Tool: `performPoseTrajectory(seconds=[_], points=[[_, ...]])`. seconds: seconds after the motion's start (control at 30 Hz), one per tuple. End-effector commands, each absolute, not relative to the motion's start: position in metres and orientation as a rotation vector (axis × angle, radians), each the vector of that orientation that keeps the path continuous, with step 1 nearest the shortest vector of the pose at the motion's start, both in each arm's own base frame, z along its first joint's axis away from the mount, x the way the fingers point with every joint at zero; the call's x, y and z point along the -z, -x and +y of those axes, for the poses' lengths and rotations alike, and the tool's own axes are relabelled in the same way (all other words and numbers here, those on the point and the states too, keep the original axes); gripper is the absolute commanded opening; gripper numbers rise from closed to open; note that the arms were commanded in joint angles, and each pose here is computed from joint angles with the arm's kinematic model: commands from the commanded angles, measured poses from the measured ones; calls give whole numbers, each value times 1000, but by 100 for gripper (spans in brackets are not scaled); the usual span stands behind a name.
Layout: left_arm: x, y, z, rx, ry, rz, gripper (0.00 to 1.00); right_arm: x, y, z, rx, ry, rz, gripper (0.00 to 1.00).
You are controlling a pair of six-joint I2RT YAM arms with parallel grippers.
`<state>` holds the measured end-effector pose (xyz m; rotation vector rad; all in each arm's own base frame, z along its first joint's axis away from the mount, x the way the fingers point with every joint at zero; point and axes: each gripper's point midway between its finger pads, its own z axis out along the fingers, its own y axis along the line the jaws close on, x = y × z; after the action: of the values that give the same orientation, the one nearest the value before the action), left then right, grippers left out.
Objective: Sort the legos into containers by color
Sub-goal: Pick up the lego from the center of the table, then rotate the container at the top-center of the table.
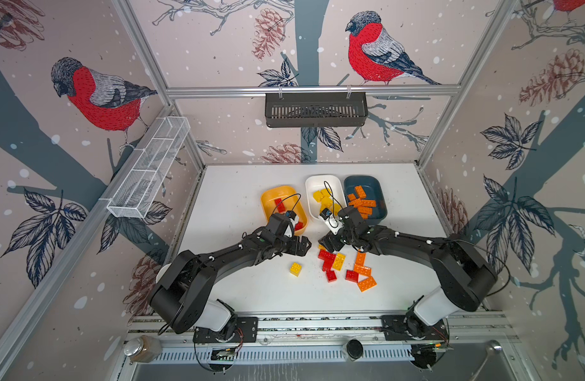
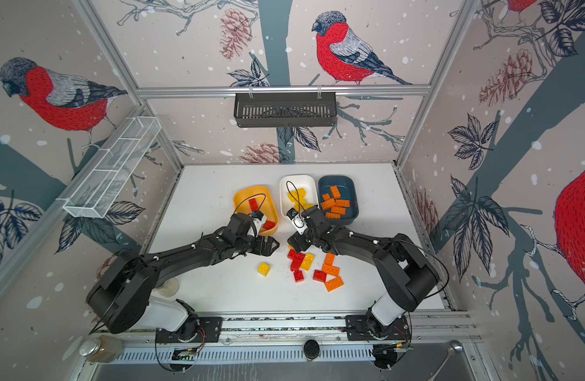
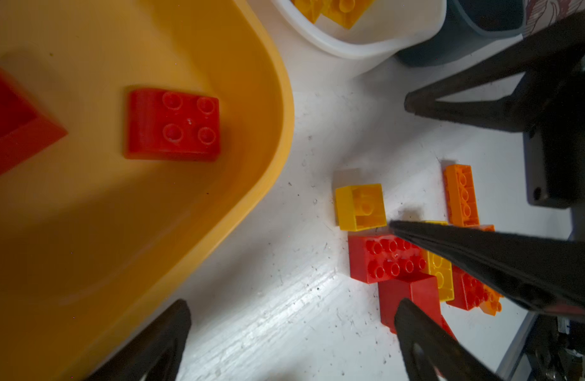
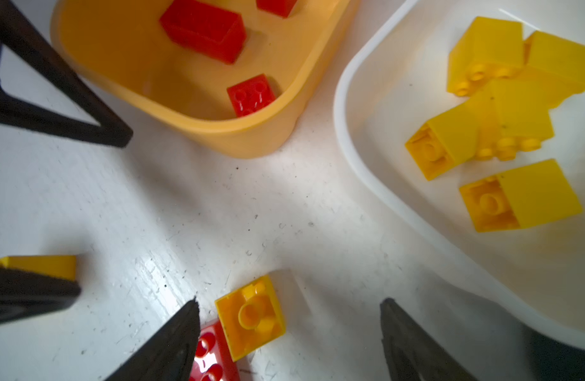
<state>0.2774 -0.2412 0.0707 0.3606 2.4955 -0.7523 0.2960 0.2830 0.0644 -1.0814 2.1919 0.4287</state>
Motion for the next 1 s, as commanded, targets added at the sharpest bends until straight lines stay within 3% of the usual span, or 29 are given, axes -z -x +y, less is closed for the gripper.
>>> performPoseTrajectory(seconds=[0.0,0.33,0.7,0.97], points=[[-82,-294,-235,776,-268,2427,97,-58,-292,294,-380,1270,2109,82],[-83,-302,-218,817,-166,2404,97,-30,-281,309,-372,1439,2141,70],[-128,-289,-216,1050,-143,2172,97,-19,-282,303,-339,1440,2195,46],[-169,-306,-158,1032,94,1931,97,-34,-279,304,-391,1440,2167,31]])
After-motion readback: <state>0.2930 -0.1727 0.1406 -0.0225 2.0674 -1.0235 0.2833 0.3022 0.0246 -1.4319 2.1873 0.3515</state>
